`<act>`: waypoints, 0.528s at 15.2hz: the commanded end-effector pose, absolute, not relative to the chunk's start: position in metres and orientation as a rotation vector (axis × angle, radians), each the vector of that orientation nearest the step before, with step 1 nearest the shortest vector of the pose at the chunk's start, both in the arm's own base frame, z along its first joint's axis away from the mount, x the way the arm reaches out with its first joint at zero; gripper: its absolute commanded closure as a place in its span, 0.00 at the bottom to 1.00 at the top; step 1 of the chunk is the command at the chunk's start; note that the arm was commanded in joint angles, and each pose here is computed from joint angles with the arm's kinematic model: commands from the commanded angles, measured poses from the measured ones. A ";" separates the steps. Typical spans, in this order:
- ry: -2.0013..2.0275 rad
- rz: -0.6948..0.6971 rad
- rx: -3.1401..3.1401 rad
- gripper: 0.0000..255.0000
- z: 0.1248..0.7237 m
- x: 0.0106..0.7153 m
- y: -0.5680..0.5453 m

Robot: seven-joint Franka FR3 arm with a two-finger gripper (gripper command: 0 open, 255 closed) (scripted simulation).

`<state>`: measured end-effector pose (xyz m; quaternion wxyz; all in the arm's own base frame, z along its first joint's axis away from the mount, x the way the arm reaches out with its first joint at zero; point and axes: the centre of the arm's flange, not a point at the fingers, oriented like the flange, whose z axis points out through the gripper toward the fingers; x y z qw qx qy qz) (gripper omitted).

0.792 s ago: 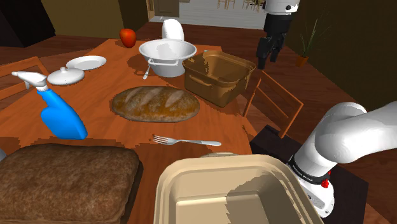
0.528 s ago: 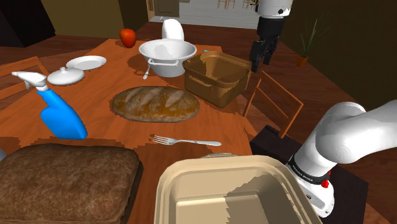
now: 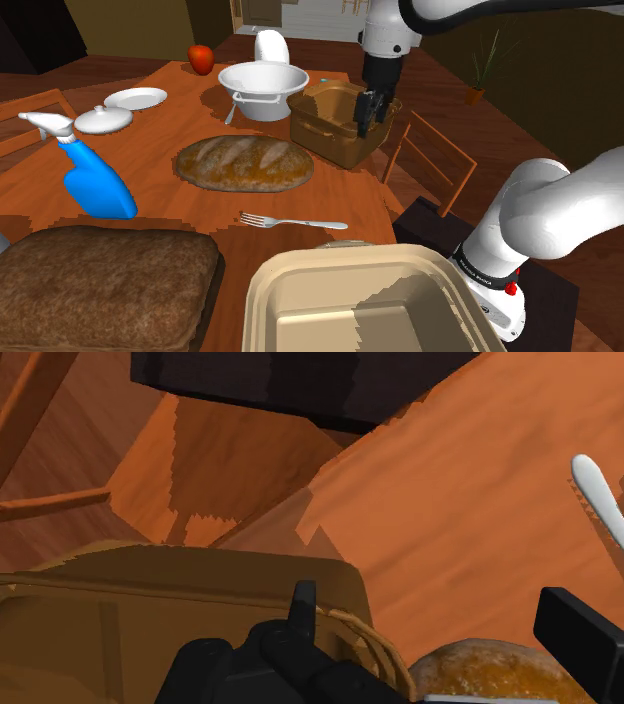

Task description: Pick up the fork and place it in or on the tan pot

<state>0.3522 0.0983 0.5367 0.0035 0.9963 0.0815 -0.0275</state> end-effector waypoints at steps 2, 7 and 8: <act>0.338 -0.065 3.121 0.00 0.517 0.360 0.132; 0.473 -0.032 3.112 0.00 0.490 0.372 0.189; 0.500 -0.026 3.110 0.00 0.485 0.373 0.201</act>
